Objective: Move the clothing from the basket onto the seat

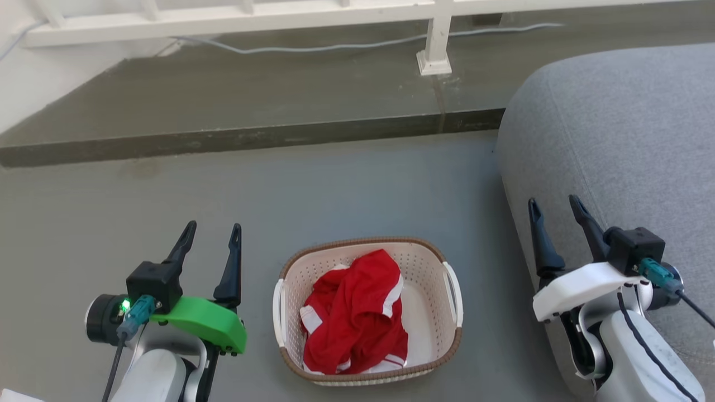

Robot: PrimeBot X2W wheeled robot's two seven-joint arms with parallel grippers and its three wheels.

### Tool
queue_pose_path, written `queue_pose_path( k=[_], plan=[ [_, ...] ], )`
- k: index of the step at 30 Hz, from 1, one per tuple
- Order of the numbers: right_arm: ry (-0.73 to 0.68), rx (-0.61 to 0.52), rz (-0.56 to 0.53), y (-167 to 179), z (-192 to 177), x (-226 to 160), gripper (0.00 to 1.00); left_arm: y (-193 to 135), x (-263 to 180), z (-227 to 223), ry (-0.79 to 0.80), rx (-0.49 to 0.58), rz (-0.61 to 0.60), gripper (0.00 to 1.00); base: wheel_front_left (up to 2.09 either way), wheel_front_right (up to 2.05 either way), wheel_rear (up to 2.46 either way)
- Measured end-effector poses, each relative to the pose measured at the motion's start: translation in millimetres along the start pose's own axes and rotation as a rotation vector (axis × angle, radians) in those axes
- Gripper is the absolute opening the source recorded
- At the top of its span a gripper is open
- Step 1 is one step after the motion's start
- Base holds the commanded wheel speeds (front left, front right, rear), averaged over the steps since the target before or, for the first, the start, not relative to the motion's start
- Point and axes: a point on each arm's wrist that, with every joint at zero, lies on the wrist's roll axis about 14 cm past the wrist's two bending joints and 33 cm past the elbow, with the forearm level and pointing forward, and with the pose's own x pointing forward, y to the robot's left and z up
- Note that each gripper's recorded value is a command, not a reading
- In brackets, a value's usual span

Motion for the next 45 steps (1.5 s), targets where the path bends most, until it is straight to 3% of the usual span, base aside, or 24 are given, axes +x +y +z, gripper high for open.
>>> queue_pose_path(
  k=[20, 34, 45],
  plan=[
    [0.015, 0.005, 0.022, -5, -16, 56, 1.0, -2, 47, -46, 0.118, -0.033, -0.044, 1.0, 0.0, 0.0, 0.0],
    [0.037, 0.026, 0.022, -11, -43, 96, 1.0, -36, 81, -121, 0.304, -0.093, -0.179, 1.0, 0.0, 0.0, 0.0],
    [0.07, 0.049, 0.001, -20, -71, 116, 1.0, -79, 78, -204, 0.539, -0.12, -0.343, 1.0, 0.0, 0.0, 0.0]
  ],
)
